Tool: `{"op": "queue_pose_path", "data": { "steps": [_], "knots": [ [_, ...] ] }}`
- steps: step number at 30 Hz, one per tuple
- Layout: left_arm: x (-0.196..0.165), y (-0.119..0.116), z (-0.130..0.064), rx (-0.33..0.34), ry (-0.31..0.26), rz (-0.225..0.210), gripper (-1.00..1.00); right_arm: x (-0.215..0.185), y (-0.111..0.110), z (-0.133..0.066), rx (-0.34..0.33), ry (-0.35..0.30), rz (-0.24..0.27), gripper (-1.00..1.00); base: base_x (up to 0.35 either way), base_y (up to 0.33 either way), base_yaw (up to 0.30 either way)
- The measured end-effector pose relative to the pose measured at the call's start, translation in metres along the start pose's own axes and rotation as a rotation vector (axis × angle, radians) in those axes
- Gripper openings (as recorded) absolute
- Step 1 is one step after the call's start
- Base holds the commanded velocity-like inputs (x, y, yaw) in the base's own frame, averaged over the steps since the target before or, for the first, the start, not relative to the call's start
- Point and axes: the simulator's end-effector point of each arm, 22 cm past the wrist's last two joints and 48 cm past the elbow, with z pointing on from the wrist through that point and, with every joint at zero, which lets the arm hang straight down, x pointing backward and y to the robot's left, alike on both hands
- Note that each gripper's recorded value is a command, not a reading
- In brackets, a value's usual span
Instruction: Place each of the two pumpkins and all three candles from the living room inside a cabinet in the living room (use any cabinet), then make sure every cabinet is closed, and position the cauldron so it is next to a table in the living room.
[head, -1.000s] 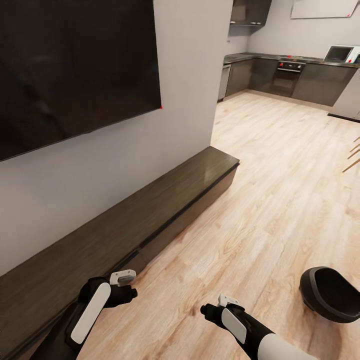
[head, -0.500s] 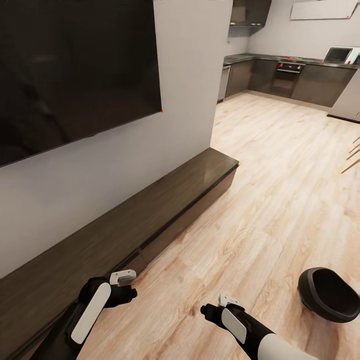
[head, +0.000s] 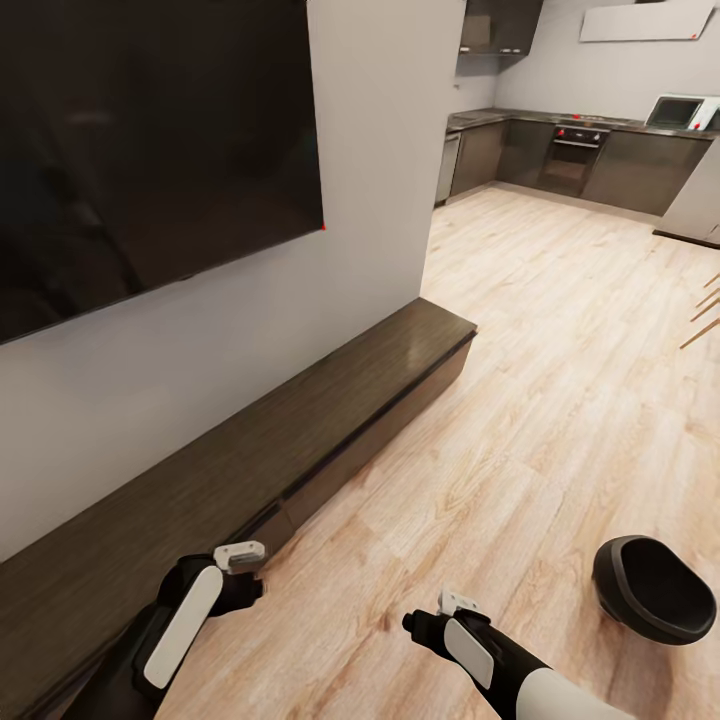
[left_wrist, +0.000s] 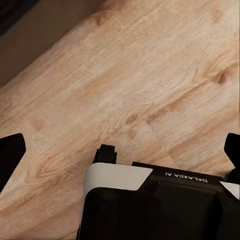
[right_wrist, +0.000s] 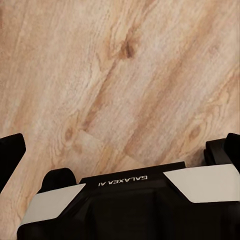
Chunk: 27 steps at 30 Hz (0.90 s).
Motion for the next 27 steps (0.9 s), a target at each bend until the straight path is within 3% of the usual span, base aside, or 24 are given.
{"op": "queue_pose_path", "data": {
  "steps": [7,27],
  "knots": [
    [0.0017,0.0005,-0.0090,-0.025,0.001,0.000,1.00,0.0009,0.0008,-0.0085,0.001,0.001,0.000,1.00,0.000,0.000,0.000],
    [0.0016,-0.0026,-0.0101,-0.014,0.001,-0.003,1.00,0.0002,-0.0044,-0.0074,0.011,-0.012,0.008,1.00,0.000,0.000,0.000]
  ]
}}
